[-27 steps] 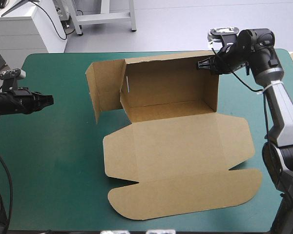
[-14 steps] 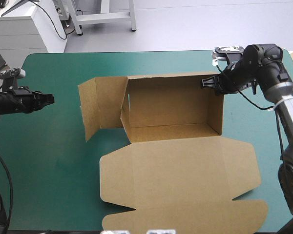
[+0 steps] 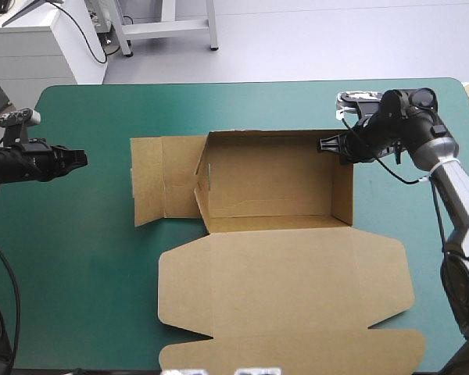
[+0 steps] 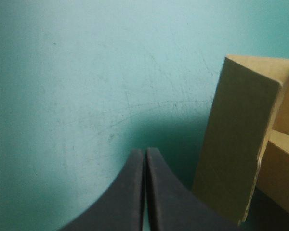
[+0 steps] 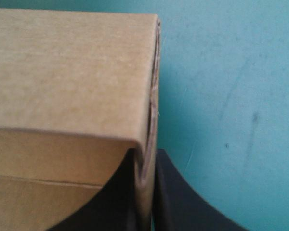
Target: Fold the box
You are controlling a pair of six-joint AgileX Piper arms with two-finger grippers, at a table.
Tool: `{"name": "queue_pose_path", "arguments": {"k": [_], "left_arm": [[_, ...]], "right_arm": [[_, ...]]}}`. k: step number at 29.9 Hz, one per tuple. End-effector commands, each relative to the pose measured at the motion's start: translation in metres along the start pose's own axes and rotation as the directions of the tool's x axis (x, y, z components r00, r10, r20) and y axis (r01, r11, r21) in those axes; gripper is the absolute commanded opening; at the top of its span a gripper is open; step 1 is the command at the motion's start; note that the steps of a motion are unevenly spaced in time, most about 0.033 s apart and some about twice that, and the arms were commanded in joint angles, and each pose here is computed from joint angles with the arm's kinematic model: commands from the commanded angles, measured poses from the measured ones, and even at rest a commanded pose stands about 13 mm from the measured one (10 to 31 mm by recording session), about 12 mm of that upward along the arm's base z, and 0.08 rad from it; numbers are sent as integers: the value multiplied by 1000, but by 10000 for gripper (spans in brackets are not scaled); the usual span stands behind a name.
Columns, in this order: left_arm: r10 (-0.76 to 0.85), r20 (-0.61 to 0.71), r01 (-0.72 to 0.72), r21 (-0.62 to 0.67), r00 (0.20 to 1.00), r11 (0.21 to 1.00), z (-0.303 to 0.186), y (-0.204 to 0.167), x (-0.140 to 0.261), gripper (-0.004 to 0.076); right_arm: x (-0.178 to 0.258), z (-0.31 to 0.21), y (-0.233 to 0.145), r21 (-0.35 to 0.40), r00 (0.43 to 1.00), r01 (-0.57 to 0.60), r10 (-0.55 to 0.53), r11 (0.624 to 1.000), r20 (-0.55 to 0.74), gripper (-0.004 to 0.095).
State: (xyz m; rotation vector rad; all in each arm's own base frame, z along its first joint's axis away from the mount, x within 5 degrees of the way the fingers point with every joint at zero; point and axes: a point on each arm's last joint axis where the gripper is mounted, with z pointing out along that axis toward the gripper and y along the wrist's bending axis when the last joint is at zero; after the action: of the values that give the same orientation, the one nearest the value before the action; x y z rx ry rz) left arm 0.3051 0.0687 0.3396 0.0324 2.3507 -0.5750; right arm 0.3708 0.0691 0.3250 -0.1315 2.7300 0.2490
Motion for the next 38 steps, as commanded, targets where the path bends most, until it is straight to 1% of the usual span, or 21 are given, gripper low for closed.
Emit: {"name": "queue_pose_path", "arguments": {"k": [1,5,7,9,11,12,16,18,20,21,25,29,32,35,38], "left_arm": [[-2,87,0,30,996,1000,-16,-15,-10,-8],[-2,86,0,32,996,999,-16,-15,-10,-8],[-2,85,0,32,996,999,-16,-15,-10,-8],[-2,85,0,32,996,999,-16,-15,-10,-8],[-2,89,0,29,996,1000,-16,-15,-11,-8],[-3,91,0,27,996,1000,-16,-14,-11,-8],[-3,99,1,21,995,1000,-16,-14,-11,-8],[-3,106,1,14,994,1000,-16,-13,-12,-8],[-3,108,1,13,994,1000,-16,-13,-12,-8],[-3,109,2,12,994,1000,-16,-13,-12,-8],[-3,111,2,10,994,1000,-16,-13,-13,-8],[-6,114,5,15,993,1000,-16,-13,-13,-8],[-5,106,3,19,994,1000,-16,-14,-12,-8],[-7,108,5,22,994,1000,-16,-14,-12,-8],[-12,111,8,29,994,1000,-16,-14,-13,-8]], "right_arm": [[1,9,-3,8,999,-4,5,1000,-45,0],[-8,10,-3,6,1000,-4,3,1000,30,0],[-14,6,-2,5,997,8,-8,1000,76,19],[-19,1,-1,3,994,11,-11,1000,107,64],[-23,-6,1,0,991,14,-14,1000,131,143],[-25,-9,1,-1,990,15,-15,1000,141,204],[-28,-15,2,-2,987,22,-21,1000,158,510],[-31,-19,3,-3,984,24,-23,1000,176,644],[-34,-25,4,-5,981,22,-20,1000,192,711],[-35,-30,5,-8,981,16,-14,1000,191,728],[-32,-52,8,-10,992,2,-1,1000,125,727],[-29,-61,10,-17,991,-14,16,1000,134,727],[-23,-54,9,-17,994,-44,46,999,100,721],[-17,-38,7,-3,998,-46,46,999,49,721],[-21,-22,4,18,998,-45,44,999,49,721]]}}
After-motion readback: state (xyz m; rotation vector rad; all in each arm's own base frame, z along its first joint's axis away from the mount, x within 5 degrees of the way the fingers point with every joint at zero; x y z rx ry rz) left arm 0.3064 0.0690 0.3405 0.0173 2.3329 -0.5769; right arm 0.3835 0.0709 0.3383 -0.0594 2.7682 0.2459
